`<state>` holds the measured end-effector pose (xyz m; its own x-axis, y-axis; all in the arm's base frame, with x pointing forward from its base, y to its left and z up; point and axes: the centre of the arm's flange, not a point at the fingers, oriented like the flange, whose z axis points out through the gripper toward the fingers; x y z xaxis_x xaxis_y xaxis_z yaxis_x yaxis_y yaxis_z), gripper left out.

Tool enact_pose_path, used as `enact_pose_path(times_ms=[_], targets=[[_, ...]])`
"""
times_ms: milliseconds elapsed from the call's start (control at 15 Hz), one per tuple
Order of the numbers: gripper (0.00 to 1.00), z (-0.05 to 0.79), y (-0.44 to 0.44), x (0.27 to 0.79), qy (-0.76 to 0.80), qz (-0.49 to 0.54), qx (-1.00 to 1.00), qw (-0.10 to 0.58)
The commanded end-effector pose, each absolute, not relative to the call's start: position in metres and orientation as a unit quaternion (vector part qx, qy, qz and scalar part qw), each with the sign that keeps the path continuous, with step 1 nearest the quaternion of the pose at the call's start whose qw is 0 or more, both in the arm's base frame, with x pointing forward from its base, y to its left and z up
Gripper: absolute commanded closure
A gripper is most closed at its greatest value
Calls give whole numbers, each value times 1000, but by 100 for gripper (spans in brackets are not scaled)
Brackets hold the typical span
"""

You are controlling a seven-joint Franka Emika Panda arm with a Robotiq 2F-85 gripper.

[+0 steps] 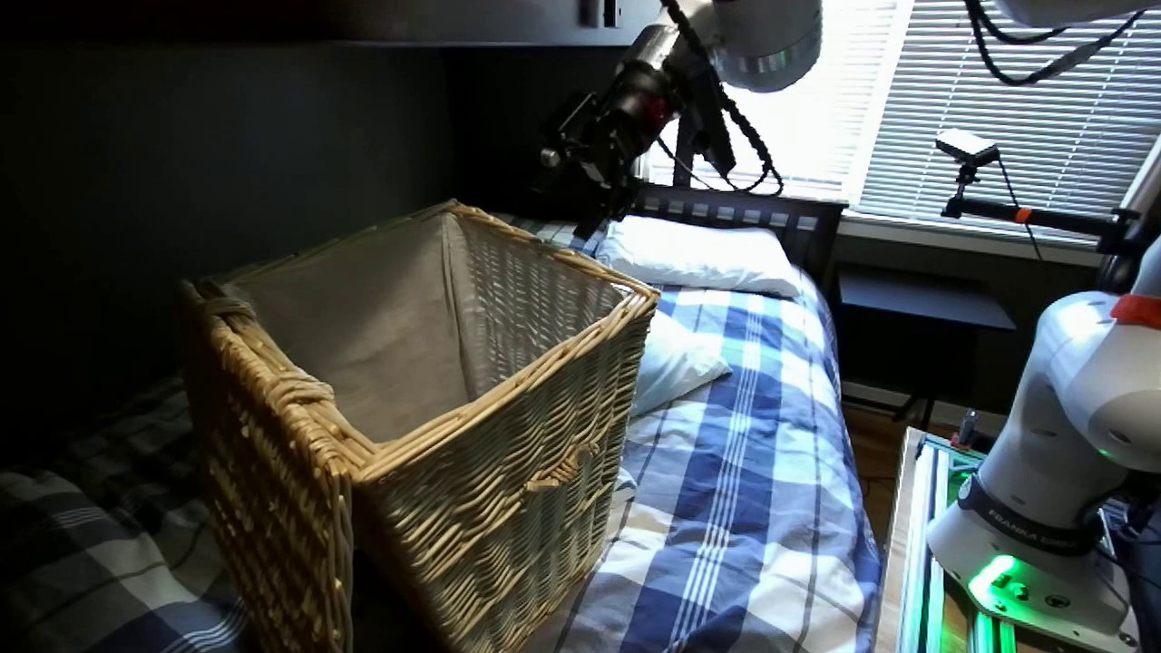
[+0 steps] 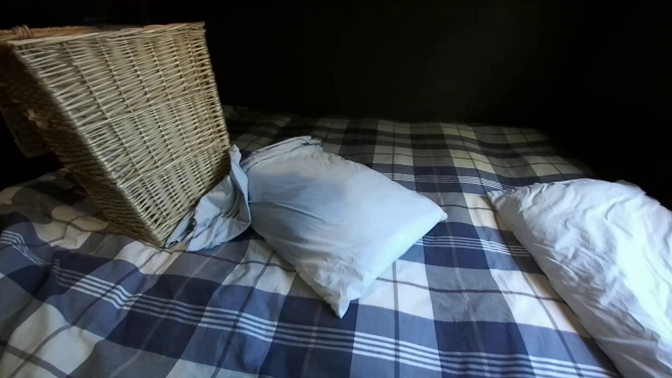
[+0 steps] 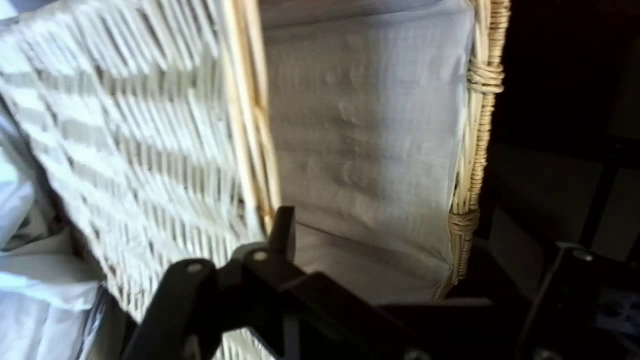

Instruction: Put the cloth on the edge of the basket in the basket

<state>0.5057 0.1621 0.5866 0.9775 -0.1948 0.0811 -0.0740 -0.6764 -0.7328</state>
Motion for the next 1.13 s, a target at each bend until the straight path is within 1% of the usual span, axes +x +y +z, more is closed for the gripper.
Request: enact_pose_path(times_ms=[0, 200, 333, 600, 667, 800, 1067], targets=[[0, 611, 129, 450, 72, -120, -940, 312], [0, 621, 96, 424, 82, -163, -954, 239], [0, 619, 60, 408, 121, -185, -953, 206], [0, 585, -27, 395, 204, -175, -953, 139], [0, 609, 3, 410, 165, -179, -956, 166], [0, 593, -27, 403, 193, -171, -954, 152], [0, 590, -27, 401, 194, -168, -955, 148]])
